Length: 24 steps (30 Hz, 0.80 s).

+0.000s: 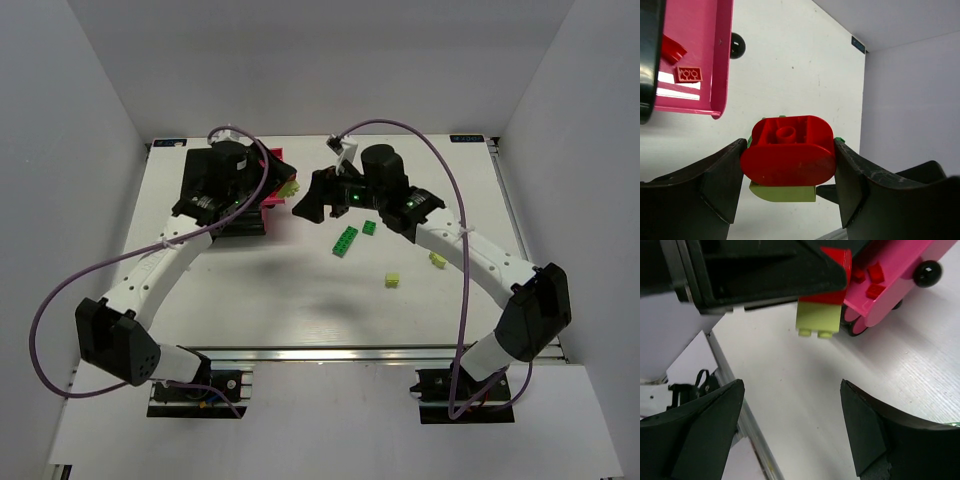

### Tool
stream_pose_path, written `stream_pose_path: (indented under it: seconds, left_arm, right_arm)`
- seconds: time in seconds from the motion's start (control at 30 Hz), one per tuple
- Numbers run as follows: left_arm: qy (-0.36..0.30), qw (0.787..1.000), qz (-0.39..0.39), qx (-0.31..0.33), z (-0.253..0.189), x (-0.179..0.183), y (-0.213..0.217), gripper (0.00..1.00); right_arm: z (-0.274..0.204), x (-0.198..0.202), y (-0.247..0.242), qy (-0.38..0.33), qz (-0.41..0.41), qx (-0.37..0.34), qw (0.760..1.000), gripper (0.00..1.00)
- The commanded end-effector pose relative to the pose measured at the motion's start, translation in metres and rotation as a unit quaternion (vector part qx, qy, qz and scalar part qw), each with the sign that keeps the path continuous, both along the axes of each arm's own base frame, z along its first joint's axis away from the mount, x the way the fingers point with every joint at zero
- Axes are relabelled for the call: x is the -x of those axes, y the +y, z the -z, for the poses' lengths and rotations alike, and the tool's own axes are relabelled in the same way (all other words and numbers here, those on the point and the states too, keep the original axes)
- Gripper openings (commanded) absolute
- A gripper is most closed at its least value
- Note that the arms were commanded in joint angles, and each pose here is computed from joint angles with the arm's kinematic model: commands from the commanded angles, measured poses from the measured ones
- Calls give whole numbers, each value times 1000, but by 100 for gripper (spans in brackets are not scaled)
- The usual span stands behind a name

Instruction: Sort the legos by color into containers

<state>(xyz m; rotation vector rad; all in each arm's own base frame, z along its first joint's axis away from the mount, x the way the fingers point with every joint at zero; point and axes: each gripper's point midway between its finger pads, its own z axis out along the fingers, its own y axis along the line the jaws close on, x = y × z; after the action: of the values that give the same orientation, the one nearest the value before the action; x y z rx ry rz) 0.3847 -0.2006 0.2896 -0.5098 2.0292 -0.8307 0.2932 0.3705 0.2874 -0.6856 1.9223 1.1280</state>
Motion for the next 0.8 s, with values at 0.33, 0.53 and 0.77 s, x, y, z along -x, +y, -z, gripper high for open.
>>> stream_pose_path:
  seconds: [0.33,0.53,0.77]
  left_arm:
    - [-4,999,-42,-23,-4,4,-33,0]
    - [-15,999,-45,-25,-15,8,-34,0]
    - [-22,999,-39,-19,-21,12,-37,0]
  right_arm:
    - [-31,-33,-7,-48,102,-51,992,77]
    - [-15,-36,-13,-28,120,-38,992,73]
    - [-5,-38,-14,-12,105,-52,993,68]
